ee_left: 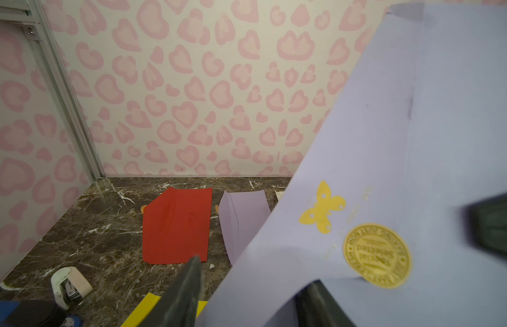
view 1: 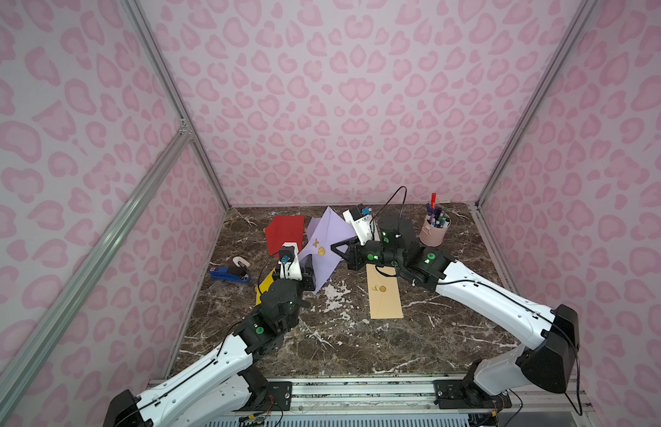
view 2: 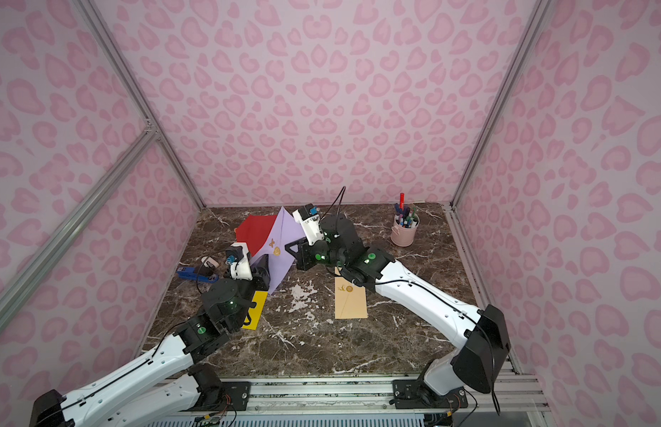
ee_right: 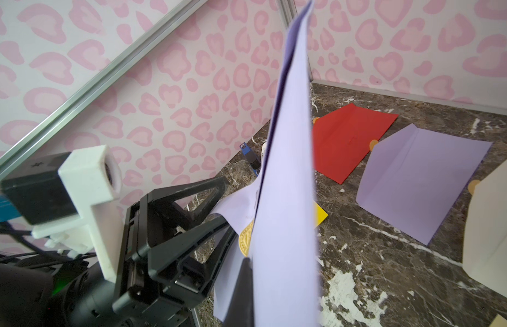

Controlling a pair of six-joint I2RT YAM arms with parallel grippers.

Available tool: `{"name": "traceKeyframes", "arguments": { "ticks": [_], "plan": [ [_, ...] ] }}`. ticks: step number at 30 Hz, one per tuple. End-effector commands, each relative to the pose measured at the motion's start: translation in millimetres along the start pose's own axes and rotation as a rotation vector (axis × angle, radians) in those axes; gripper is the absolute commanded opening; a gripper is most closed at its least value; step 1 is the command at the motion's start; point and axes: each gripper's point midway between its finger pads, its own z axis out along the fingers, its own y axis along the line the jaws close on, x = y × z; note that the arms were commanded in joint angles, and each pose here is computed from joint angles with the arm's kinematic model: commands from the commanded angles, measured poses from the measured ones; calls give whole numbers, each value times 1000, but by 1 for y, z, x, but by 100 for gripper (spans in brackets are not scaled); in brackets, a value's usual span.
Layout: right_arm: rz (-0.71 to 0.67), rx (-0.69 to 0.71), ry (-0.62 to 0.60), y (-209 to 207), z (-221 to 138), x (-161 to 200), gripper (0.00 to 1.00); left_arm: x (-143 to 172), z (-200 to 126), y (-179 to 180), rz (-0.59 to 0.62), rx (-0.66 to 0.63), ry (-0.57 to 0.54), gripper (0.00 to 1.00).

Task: Open the envelope
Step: Open the envelope flap on the envelope.

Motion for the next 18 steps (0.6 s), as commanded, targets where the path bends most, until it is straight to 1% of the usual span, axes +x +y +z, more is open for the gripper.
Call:
{"name": "traceKeyframes", "arguments": {
  "ticks": [1, 14, 18],
  "plan": [
    [0, 2, 71, 0, -1, 17, 0, -8, 0, 5, -49, -13, -29, 53],
    [-12, 3, 79, 0, -1, 19, 0, -6, 2, 13, -64, -26, -20, 54],
    [-21, 1, 86, 2, -4, 21, 0, -6, 2, 18, -60, -43, -18, 57]
  ]
}}
